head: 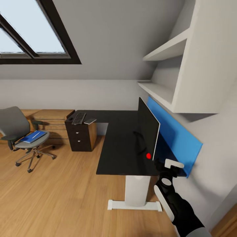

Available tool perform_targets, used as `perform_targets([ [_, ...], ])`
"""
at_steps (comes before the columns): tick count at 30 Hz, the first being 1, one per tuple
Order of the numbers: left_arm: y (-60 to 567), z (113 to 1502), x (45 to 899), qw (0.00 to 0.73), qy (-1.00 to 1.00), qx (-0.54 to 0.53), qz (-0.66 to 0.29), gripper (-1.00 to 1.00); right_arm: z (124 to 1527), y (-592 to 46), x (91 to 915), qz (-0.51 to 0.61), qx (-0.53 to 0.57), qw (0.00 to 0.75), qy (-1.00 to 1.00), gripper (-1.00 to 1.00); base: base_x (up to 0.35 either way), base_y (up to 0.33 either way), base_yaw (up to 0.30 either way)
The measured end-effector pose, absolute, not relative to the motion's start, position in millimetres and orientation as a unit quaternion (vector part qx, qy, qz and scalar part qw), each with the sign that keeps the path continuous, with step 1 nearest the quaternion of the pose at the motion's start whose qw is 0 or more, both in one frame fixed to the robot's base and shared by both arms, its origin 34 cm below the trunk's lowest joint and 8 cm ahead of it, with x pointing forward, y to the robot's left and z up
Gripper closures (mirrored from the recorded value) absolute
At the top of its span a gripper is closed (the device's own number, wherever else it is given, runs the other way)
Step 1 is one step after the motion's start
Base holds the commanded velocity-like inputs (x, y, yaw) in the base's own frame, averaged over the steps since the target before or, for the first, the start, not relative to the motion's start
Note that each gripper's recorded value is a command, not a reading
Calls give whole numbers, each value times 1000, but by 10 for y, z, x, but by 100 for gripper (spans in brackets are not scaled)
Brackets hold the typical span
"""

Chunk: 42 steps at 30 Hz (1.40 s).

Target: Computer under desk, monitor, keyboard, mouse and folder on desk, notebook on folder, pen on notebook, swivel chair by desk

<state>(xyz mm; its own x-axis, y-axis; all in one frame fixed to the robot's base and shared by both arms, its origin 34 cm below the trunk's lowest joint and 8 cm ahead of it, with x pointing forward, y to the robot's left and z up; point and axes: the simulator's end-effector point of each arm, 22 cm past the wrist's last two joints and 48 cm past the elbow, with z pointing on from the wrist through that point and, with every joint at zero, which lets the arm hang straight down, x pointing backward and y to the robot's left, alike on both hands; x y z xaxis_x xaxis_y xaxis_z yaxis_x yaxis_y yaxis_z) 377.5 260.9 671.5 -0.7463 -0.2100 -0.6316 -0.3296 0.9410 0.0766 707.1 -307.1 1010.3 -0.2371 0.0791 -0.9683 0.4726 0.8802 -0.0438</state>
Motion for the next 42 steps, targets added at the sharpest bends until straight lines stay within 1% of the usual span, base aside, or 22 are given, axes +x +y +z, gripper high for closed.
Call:
perform_targets([
  [9,2610,6715,3775,325,930,-145,92,-100,10075,-2913,7088,-159,159,593,773,-100,-332,0,0],
  [13,2610,6717,3774,325,930,-146,92,-100,9886,-2923,7055,-165,152,577,785,-100,-202,0,0],
  [26,2607,6723,3781,327,929,-146,92,-100,8544,-2792,7066,-121,72,494,858,-100,-24,3,0],
  [31,2613,6724,3782,327,929,-146,92,-100,8322,-2706,7056,-99,51,472,875,-100,0,185,0],
  [34,2750,6724,3783,327,929,-144,99,-100,8235,-2563,7021,-82,44,462,882,-100,0,288,0],
  [36,2881,6736,3798,329,927,-148,106,-100,7979,-2349,6808,-72,39,436,896,-100,0,324,0],
  [37,2912,6743,3808,330,926,-151,107,-100,7787,-1975,6579,-47,24,436,898,-100,0,333,0],
  [38,2918,6742,3807,329,926,-151,108,-100,7536,-2007,6299,-52,22,405,912,-100,0,334,0],
  [39,2922,6741,3806,329,926,-150,108,-100,7511,-2008,6268,-52,17,403,913,-100,0,334,0],
  [42,2926,6728,3790,324,928,-149,109,-100,7167,-2066,5758,-54,14,377,924,-100,0,335,0],
])
